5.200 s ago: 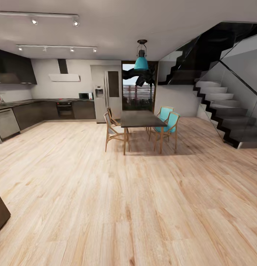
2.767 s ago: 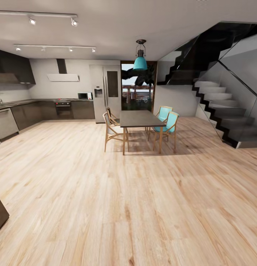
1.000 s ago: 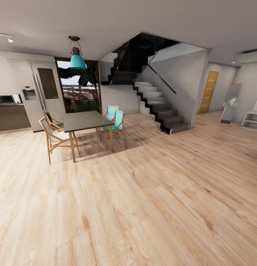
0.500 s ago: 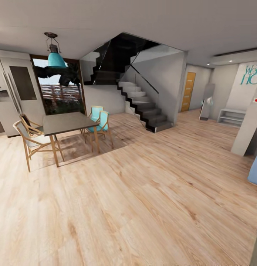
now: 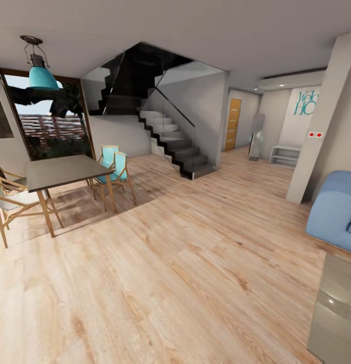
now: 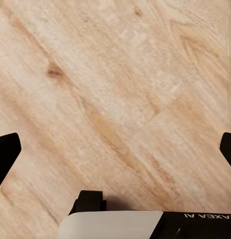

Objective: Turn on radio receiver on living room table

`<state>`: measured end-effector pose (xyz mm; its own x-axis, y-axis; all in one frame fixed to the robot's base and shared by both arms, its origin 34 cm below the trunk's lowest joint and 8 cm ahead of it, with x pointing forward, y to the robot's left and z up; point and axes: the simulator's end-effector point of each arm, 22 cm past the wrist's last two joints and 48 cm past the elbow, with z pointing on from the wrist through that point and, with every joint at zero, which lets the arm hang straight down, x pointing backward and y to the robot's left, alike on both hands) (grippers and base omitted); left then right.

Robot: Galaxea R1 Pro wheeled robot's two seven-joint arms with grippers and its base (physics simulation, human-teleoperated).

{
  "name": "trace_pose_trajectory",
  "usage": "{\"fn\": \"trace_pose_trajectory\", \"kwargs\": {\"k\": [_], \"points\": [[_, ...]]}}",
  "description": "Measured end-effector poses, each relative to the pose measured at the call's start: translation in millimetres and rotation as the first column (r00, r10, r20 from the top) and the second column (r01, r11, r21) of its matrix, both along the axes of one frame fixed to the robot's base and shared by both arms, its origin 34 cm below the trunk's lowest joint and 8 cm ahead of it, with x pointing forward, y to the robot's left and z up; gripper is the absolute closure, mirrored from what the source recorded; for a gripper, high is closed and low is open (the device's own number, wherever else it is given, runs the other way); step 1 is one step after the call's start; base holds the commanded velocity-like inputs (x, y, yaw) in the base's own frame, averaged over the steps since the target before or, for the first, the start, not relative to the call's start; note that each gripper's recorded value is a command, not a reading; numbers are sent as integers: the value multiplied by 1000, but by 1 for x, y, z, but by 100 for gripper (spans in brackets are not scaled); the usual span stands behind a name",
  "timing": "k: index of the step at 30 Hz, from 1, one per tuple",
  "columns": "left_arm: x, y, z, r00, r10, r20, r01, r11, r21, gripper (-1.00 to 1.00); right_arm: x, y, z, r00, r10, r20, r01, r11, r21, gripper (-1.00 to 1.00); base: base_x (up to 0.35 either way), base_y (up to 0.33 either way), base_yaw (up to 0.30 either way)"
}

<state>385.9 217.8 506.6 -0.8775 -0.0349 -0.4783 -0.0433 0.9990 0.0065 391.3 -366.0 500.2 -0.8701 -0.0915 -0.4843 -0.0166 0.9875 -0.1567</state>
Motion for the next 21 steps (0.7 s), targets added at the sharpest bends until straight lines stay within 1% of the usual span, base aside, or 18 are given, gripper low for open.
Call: {"fn": "trace_pose_trajectory", "kwargs": {"k": [21], "points": [[-1, 1, -1, 1000, 1, -2, -1, 1000, 2, -100, 0, 0, 0, 1000, 0, 0, 0, 1000, 0, -100, 0, 0, -277]]}}
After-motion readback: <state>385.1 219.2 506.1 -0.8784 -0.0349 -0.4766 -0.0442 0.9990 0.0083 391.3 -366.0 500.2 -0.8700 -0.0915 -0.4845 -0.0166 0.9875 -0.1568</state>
